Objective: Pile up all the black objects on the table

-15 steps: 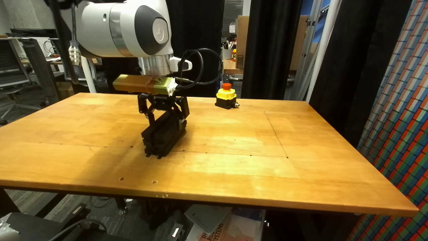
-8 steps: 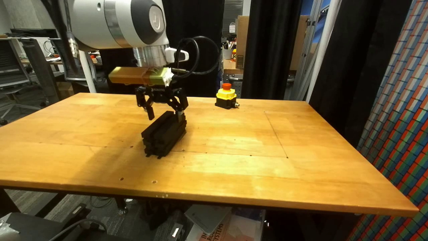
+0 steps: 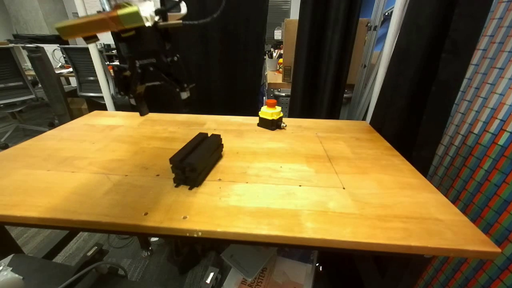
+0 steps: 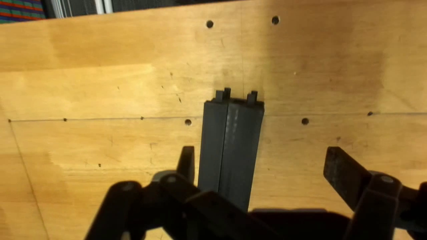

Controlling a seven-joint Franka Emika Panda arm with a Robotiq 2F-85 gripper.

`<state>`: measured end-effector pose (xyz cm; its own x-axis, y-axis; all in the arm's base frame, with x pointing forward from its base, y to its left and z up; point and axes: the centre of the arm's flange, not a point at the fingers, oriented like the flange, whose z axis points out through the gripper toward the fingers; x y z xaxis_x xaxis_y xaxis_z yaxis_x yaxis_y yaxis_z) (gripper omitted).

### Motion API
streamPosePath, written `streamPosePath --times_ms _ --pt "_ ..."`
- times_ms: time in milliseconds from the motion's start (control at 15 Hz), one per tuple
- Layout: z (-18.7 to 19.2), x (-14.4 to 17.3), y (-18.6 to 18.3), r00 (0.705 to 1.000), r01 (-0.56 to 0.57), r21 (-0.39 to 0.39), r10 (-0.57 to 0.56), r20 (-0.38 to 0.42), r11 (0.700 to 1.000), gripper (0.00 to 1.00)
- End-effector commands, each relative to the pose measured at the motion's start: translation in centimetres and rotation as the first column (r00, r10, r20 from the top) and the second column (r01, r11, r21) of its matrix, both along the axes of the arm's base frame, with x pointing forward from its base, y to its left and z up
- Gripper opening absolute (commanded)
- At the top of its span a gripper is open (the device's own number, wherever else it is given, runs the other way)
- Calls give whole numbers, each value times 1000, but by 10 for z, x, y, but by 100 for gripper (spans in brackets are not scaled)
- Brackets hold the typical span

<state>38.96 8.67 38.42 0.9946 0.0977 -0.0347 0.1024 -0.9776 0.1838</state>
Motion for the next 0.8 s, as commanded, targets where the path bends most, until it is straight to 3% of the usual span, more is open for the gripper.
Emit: streamPosePath --times_ms 0,333,733 --pt "59 -72 8 999 -25 -47 26 30 999 100" --pt "98 -141 -2 994 7 -34 -3 111 999 100" --pt "116 -181 -38 977 80 96 -97 188 992 100"
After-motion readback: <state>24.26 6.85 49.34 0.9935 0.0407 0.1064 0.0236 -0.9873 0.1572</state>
